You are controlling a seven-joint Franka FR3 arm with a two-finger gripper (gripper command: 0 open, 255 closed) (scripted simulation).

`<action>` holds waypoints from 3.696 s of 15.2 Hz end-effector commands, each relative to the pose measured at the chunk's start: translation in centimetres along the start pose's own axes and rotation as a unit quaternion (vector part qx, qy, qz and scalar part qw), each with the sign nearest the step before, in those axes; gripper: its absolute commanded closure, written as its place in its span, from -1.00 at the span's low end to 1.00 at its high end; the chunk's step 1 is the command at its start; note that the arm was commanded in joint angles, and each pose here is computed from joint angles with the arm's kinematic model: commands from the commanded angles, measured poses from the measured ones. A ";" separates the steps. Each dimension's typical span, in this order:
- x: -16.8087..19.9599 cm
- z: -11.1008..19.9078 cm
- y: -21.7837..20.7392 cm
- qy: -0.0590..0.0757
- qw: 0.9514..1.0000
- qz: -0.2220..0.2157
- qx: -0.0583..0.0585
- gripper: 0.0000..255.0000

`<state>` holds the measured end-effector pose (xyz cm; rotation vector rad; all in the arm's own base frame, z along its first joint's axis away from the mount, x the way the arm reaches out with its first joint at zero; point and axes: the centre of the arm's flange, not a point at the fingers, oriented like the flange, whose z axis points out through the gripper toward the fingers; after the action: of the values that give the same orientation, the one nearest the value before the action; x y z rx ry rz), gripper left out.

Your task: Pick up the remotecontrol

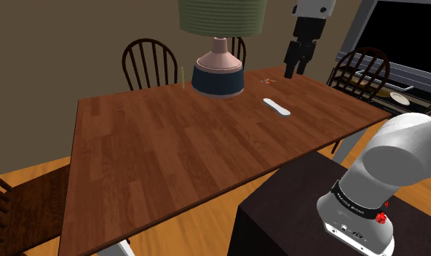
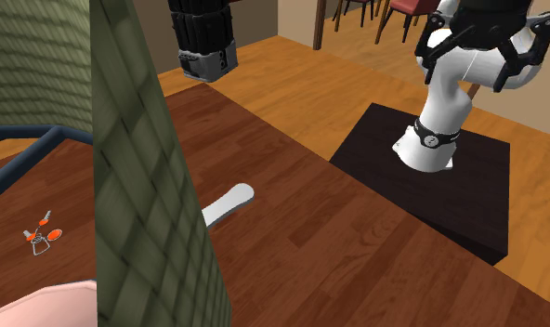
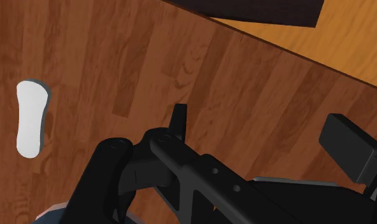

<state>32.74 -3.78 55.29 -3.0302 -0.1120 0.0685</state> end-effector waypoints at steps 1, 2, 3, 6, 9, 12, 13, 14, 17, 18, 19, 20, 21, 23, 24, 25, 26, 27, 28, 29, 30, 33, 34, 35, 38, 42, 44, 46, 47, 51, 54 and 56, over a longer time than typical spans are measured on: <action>1.2 1.4 2.0 0.002 1.000 0.005 -0.003 -1.00; 1.8 2.1 2.9 0.002 1.000 0.008 -0.004 -1.00; 2.4 2.8 3.8 0.003 1.000 0.011 -0.005 -1.00; 4.0 4.9 6.7 0.004 1.000 0.019 -0.008 -1.00; 5.6 6.9 9.5 0.006 1.000 0.027 -0.011 -1.00; 7.2 9.0 12.4 0.008 0.999 0.035 -0.014 -1.00; 7.7 9.6 13.4 0.008 0.999 0.038 -0.015 -1.00; 8.3 10.3 14.4 0.009 0.999 0.040 -0.016 -1.00; 9.8 12.3 17.3 0.010 0.999 0.048 -0.019 -1.00; 10.3 12.9 18.3 0.011 0.998 0.051 -0.020 -1.00; 10.8 13.6 19.3 0.012 0.998 0.054 -0.021 -1.00; 11.3 14.2 20.3 0.012 0.998 0.056 -0.022 -1.00; 11.7 14.9 21.3 0.013 0.998 0.059 -0.023 -1.00; 12.7 16.2 23.3 0.014 0.998 0.065 -0.025 -1.00; 13.1 16.8 24.4 0.014 0.997 0.067 -0.026 -1.00; 13.6 17.5 25.4 0.015 0.997 0.070 -0.027 -1.00; 14.1 18.1 26.4 0.015 0.997 0.073 -0.028 -1.00; 14.5 18.7 27.4 0.016 0.997 0.075 -0.029 -1.00; 15.0 19.3 28.5 0.017 0.996 0.078 -0.030 -1.00; 15.4 20.0 29.5 0.017 0.996 0.081 -0.031 -1.00; 15.8 20.6 30.5 0.018 0.996 0.083 -0.032 -1.00; 17.1 22.5 33.7 0.019 0.995 0.091 -0.035 -1.00; 17.6 23.1 34.7 0.020 0.995 0.094 -0.036 -1.00; 18.0 23.7 35.8 0.020 0.994 0.097 -0.037 -1.00; 19.2 25.5 39.0 0.022 0.993 0.105 -0.040 -1.00; 20.3 27.7 42.1 0.024 0.992 0.113 -0.043 -1.00; 20.4 28.8 42.3 0.024 0.992 0.113 -0.043 -1.00; 20.4 29.8 42.4 0.024 0.992 0.113 -0.043 -1.00; 20.4 30.4 42.4 0.024 0.992 0.113 -0.043 -1.00; 20.4 31.1 42.6 0.024 0.992 0.113 -0.043 1.00; 20.4 31.2 42.6 0.024 0.992 0.113 -0.043 1.00; 20.4 31.2 42.6 0.024 0.992 0.113 -0.043 1.00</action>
<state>54.56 -41.16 18.90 -3.1148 0.2384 0.0093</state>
